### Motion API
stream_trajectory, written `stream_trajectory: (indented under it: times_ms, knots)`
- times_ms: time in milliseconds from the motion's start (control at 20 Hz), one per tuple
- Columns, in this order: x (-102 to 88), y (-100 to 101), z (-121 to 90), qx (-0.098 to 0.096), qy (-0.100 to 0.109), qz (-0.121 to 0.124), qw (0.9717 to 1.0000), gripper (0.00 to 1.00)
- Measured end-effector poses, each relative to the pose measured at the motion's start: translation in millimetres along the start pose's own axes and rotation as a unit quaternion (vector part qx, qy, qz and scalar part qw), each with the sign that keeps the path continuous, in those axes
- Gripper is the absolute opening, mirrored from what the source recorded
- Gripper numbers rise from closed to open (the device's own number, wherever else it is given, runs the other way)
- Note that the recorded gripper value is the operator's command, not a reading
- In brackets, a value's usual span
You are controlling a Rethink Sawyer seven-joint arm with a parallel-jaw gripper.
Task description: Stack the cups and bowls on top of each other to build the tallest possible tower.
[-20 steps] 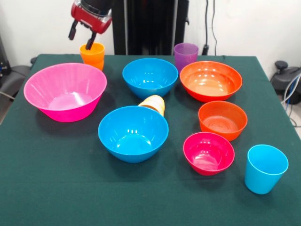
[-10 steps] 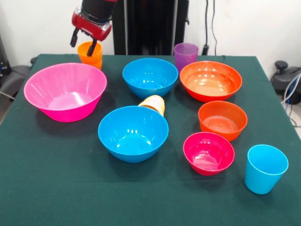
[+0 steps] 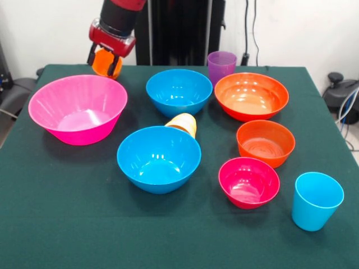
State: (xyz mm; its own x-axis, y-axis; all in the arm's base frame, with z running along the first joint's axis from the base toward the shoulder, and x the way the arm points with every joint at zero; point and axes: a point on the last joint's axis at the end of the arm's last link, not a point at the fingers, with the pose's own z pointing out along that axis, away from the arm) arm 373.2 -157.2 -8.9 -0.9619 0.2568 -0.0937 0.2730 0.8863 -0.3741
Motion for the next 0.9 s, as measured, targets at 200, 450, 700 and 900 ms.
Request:
stream_trajectory:
  times_ms: [200, 450, 700, 900]
  knots:
    - [11.0, 4.2, 8.7, -0.002, 0.014, -0.005, 0.9999, 1.0]
    - [17.2, 6.3, 13.2, -0.002, 0.022, -0.009, 0.9997, 1.0]
    - [17.2, 8.4, 12.6, -0.002, 0.022, -0.011, 0.9997, 1.0]
    - [15.7, 8.7, 11.3, -0.002, 0.019, -0.011, 0.9997, 1.0]
